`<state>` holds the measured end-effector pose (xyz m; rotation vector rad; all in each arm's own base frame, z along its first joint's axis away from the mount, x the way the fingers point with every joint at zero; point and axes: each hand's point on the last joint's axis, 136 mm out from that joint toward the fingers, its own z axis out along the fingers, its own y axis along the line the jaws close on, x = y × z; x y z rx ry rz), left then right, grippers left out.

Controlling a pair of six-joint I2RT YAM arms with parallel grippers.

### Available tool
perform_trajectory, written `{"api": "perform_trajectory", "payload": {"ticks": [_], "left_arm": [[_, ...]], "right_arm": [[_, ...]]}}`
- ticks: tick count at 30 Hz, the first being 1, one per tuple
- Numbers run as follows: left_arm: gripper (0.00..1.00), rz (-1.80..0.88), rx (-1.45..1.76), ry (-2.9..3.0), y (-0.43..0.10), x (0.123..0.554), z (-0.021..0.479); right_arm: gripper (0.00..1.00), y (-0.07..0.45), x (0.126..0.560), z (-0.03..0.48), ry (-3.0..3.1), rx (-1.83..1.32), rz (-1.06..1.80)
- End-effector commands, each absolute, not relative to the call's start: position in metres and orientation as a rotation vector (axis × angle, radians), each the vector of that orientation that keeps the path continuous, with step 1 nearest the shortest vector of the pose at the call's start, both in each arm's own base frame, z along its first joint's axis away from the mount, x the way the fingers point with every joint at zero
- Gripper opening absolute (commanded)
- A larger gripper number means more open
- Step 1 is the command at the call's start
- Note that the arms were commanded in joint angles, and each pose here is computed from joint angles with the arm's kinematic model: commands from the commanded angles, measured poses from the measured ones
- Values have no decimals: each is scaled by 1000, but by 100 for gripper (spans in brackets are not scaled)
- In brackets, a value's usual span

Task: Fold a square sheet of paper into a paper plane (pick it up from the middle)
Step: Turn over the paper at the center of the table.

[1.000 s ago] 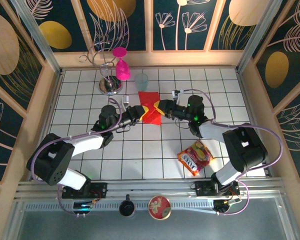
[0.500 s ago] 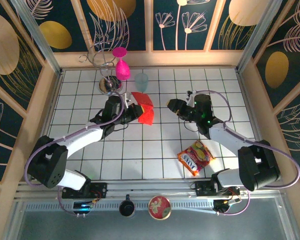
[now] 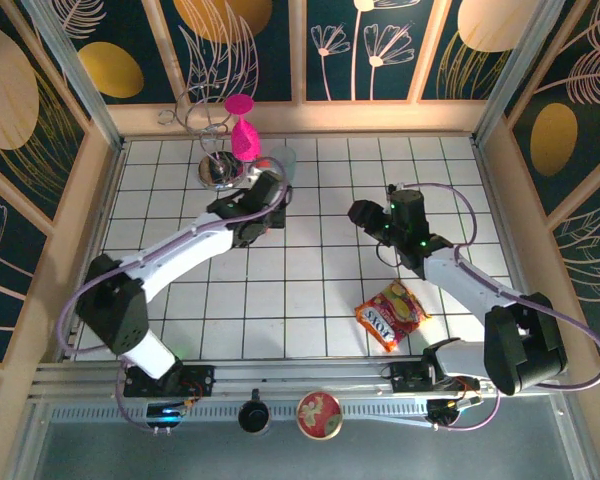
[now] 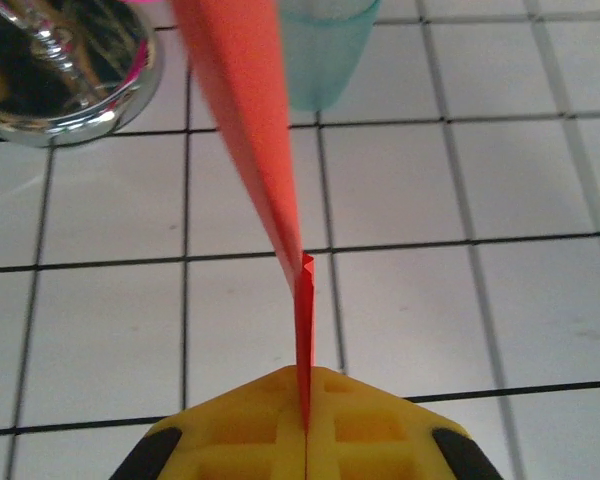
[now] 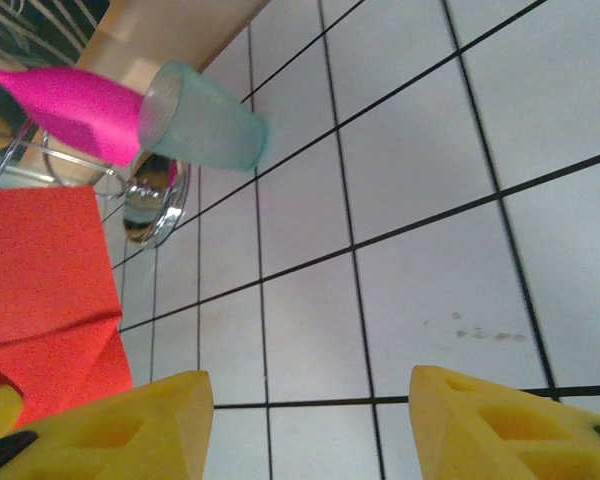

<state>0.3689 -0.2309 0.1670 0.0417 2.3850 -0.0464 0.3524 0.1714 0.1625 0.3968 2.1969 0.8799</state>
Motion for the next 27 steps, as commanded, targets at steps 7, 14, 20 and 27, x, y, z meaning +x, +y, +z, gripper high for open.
{"api": "perform_trajectory", "payload": {"ticks": [7,14,20,27], "left_arm": [[6,445,237,2429,-239,370,118],[14,128,301,2594,-300,367,61],[30,-203,298,2637,-343,359,54],[50,-527,183,2563,-349,359,88]], "right_arm": [[54,113,348,155,2129,640,705],[54,98,342,141,2144,706,661],[54,97,341,136,2170,704,653],[54,122,342,135,2240,589,743]]}}
